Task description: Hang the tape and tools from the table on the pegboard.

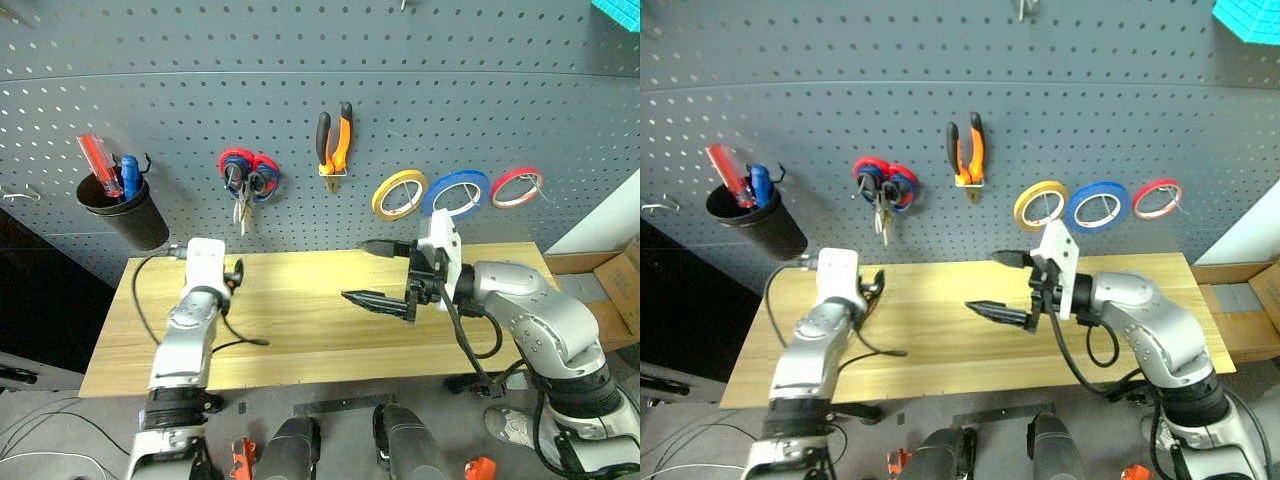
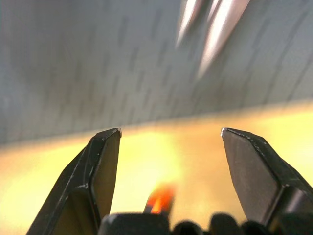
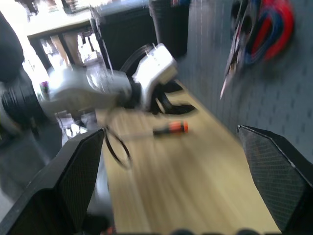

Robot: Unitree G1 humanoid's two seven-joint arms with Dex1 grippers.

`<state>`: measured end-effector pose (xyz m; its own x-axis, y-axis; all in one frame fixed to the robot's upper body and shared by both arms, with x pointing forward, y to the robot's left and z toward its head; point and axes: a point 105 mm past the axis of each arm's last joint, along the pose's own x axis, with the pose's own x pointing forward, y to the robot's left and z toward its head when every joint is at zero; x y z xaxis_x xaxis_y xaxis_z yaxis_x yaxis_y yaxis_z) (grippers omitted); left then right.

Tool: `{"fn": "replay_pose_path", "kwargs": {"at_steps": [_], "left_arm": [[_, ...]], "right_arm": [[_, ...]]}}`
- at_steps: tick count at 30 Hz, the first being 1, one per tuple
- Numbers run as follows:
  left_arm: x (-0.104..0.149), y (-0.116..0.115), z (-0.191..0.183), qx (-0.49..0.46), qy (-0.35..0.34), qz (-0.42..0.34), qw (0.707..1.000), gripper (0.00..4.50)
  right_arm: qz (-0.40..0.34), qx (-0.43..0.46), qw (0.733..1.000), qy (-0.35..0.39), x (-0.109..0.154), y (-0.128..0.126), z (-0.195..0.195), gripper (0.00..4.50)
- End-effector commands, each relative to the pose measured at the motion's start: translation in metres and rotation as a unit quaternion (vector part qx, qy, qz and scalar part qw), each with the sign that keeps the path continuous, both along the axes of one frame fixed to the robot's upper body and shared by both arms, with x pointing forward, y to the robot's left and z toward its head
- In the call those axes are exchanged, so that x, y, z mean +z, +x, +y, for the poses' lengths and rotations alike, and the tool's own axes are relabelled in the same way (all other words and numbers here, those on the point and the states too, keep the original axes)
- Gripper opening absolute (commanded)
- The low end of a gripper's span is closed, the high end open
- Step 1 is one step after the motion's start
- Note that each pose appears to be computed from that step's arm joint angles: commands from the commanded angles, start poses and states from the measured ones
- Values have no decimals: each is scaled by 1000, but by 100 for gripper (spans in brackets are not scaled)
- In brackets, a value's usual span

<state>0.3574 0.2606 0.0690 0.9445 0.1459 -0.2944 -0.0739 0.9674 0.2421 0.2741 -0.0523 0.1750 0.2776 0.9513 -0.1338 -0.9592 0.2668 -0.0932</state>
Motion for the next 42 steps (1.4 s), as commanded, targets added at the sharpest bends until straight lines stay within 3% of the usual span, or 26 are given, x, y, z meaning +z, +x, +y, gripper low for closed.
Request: {"fn": "replay_pose_path", "kwargs": {"at_steps": [1,5,14,19,29,32,39,42], "left_arm": [[12,-1,2,-50,15,21,998,358],[13,4,6,-86,0,60,994,358],[-29,2,24,-97,2,181,979,358],[-49,-2,23,-86,-30,218,972,358],[-68,-7,25,-50,-32,253,966,358],[-70,-11,21,-62,-38,261,963,304],[-68,-17,24,-58,-27,254,965,54],[-32,-11,19,-86,14,163,983,40]], "right_arm": [[-6,22,1000,-6,-3,-7,8,450],[13,37,999,-21,-19,-15,15,450],[25,28,999,-39,-30,-18,14,450],[26,18,998,-45,-31,-17,10,450],[25,10,999,-29,-25,-17,11,450],[14,-4,1000,-9,-16,-10,12,450],[11,0,1000,-23,-19,-9,14,450],[7,11,1000,-10,-12,-10,15,450]]}}
